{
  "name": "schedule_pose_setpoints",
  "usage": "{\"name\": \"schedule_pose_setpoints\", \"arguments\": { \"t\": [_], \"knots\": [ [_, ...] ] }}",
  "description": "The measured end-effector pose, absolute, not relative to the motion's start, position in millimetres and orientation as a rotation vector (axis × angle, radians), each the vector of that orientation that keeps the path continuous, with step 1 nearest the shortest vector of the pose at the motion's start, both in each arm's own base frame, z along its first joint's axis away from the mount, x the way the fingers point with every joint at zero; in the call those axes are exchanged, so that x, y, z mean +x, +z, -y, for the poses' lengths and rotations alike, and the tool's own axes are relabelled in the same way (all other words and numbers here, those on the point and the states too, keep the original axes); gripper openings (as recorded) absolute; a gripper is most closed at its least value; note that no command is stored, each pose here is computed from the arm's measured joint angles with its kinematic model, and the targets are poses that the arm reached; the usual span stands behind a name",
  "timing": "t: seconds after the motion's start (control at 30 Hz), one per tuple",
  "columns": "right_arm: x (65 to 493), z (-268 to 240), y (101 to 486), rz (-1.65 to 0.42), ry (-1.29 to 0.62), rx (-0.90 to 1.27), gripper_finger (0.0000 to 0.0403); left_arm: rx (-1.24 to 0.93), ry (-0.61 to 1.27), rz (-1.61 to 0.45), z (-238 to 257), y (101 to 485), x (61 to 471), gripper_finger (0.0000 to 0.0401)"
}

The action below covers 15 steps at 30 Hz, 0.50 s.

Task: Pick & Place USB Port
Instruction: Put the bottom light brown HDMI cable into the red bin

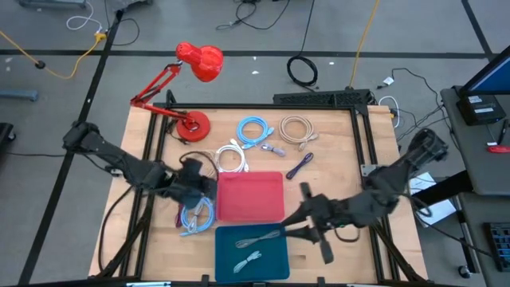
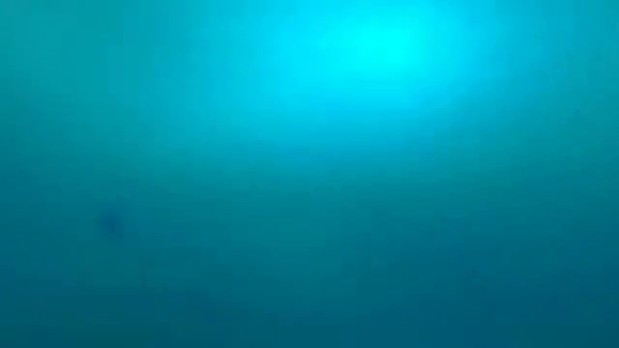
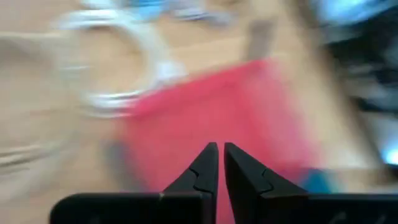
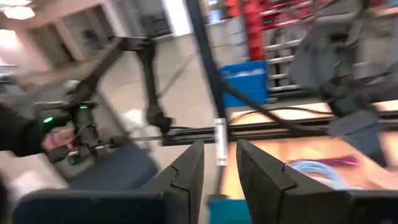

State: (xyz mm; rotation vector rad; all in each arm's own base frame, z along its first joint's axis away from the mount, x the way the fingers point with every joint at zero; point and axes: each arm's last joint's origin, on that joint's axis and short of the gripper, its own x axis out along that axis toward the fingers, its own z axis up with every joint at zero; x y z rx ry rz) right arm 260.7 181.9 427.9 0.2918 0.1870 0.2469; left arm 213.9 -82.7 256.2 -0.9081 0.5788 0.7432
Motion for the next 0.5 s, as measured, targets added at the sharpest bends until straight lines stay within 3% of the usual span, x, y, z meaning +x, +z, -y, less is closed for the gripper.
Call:
{"name": "schedule_pose_setpoints", "arguments": {
  "t": [0.1,0.27,0.5],
  "knots": [
    [248.1,-183.1,424.6,-0.182,0.171,0.284,0.0075,-0.890,0.887,-0.789,62.3,246.0,202.8,0.0004],
    [241.5,-190.9,411.4,-0.208,0.150,0.293,0.0064,-0.918,0.949,-1.130,55.3,239.5,184.8,0.0025],
    [243.2,-194.7,386.5,-0.252,0.137,0.325,0.0055,-0.924,0.994,-1.196,62.1,239.1,175.3,0.0089]
  ]
}}
